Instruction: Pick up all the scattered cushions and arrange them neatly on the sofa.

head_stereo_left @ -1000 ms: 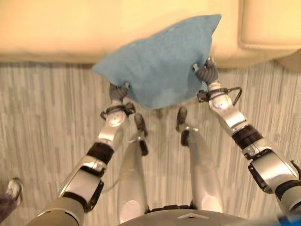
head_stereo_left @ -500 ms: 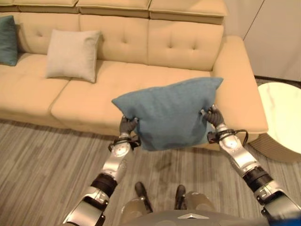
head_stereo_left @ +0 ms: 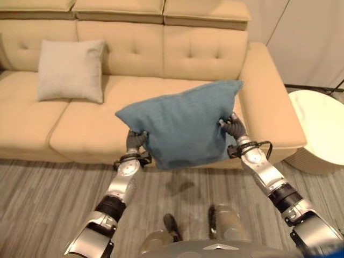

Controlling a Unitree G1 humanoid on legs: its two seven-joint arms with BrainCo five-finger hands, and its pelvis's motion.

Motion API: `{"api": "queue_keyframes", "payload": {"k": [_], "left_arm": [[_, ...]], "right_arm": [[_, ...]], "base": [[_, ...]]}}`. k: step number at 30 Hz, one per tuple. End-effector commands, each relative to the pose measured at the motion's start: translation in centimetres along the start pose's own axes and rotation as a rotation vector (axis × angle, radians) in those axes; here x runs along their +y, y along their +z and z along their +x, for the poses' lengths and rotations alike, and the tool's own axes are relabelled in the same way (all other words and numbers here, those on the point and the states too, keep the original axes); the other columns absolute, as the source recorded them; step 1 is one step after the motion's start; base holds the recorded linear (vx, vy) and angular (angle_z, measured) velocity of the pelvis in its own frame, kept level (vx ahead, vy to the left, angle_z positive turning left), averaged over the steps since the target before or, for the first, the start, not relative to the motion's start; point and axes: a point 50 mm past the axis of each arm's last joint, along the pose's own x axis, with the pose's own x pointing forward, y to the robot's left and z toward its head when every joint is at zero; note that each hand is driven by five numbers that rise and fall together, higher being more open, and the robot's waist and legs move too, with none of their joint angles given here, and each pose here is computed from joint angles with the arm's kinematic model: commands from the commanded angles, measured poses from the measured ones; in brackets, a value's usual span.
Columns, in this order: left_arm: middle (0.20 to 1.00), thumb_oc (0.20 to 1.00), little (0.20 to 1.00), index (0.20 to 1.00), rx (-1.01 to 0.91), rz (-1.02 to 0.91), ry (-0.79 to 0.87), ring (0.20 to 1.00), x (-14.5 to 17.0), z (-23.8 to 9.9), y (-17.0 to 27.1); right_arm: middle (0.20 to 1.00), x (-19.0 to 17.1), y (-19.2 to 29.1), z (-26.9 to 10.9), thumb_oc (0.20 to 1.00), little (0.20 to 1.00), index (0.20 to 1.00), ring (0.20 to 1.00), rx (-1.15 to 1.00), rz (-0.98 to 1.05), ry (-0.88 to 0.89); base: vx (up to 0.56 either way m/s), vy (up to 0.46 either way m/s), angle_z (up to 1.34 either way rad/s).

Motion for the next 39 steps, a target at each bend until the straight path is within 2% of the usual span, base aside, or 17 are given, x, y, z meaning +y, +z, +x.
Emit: {"api": "queue_keyframes", "payload": {"k": [1,7,17,33,39], "left_arm": [[0.2,0.2,0.2,0.2,-0.287,-0.033,-0.343,0.2,-8.4,-0.4,5.9],[0.2,0.2,0.2,0.2,-0.217,-0.065,-0.386,0.2,-9.9,-1.0,4.1],[0.2,0.2,0.2,0.2,-0.216,-0.066,-0.421,0.2,-11.2,-0.9,4.7],[0.2,0.2,0.2,0.2,-0.255,-0.064,-0.338,0.2,-8.3,-0.6,5.1],[0.2,0.2,0.2,0.2,-0.261,-0.086,-0.283,0.2,-7.4,-0.2,5.3]], "right_arm": [[0.2,4.1,8.6,2.1,0.2,0.2,0.2,0.2,-0.371,0.088,0.153],[0.2,2.7,7.4,1.5,0.2,0.2,0.2,0.2,-0.341,0.067,0.126],[0.2,1.2,6.1,1.0,0.2,0.2,0.2,0.2,-0.303,0.042,0.06],[0.2,3.1,7.7,1.8,0.2,0.2,0.2,0.2,-0.342,0.067,0.125],[0.2,2.9,7.9,1.9,0.2,0.2,0.2,0.2,-0.349,0.055,0.137]], "base": [[0.21,-0.028,0.38],[0.25,-0.062,0.43],[0.2,-0.011,0.21],[0.2,0.177,-0.55],[0.17,-0.031,-0.43]]}}
